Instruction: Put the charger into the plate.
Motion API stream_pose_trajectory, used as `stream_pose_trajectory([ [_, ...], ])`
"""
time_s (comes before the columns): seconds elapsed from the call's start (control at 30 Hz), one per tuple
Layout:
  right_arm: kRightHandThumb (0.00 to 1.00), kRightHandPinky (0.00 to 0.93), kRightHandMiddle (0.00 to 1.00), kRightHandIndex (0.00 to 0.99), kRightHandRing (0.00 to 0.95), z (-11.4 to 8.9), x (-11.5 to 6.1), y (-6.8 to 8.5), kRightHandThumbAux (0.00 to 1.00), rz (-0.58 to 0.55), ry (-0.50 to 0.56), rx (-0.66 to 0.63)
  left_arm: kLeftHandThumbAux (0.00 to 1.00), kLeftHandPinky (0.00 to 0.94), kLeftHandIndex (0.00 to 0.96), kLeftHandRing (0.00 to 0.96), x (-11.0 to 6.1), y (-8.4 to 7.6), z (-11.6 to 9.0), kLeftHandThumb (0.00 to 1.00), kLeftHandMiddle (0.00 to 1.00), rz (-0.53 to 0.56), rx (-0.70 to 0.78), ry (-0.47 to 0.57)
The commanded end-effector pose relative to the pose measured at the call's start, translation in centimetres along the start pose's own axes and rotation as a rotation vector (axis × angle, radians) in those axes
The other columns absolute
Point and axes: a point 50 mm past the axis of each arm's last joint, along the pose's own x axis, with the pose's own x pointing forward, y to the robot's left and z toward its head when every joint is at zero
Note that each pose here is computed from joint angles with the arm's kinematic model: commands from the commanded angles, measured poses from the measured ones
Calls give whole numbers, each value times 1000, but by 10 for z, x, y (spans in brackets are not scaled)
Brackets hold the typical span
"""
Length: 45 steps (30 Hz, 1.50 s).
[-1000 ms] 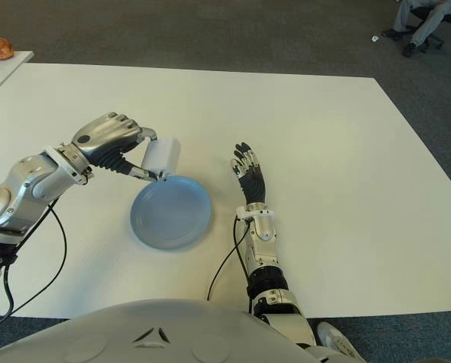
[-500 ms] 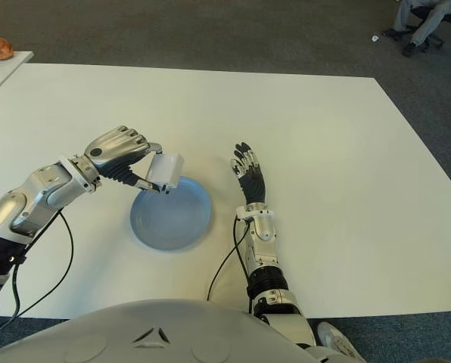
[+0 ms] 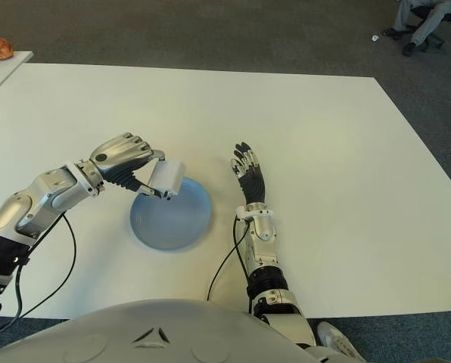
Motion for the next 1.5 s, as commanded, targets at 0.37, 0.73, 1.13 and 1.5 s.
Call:
stream_pose_trajectory([
  [0.37, 0, 81, 147, 102, 100, -19, -12, 8, 597, -20, 91, 57, 258, 19, 9, 16, -10, 12, 2, 416, 14, -238, 9, -27],
  [0.73, 0, 78, 154, 115, 100, -19, -11, 9, 608, -22, 89, 48, 237, 0, 0, 0, -7, 19, 2, 300, 0, -178, -34, -32],
  [1.13, 0, 69, 150, 112, 97, -20, -11, 10, 613, -20, 94, 49, 243, 0, 0, 0, -5, 31, 2, 253, 0, -85, -41, -54],
  [1.5, 0, 72, 158, 121, 101, -22, -10, 11, 601, -22, 101, 48, 285, 0, 0, 0, -3, 52, -9, 203, 0, 58, -104, -25],
])
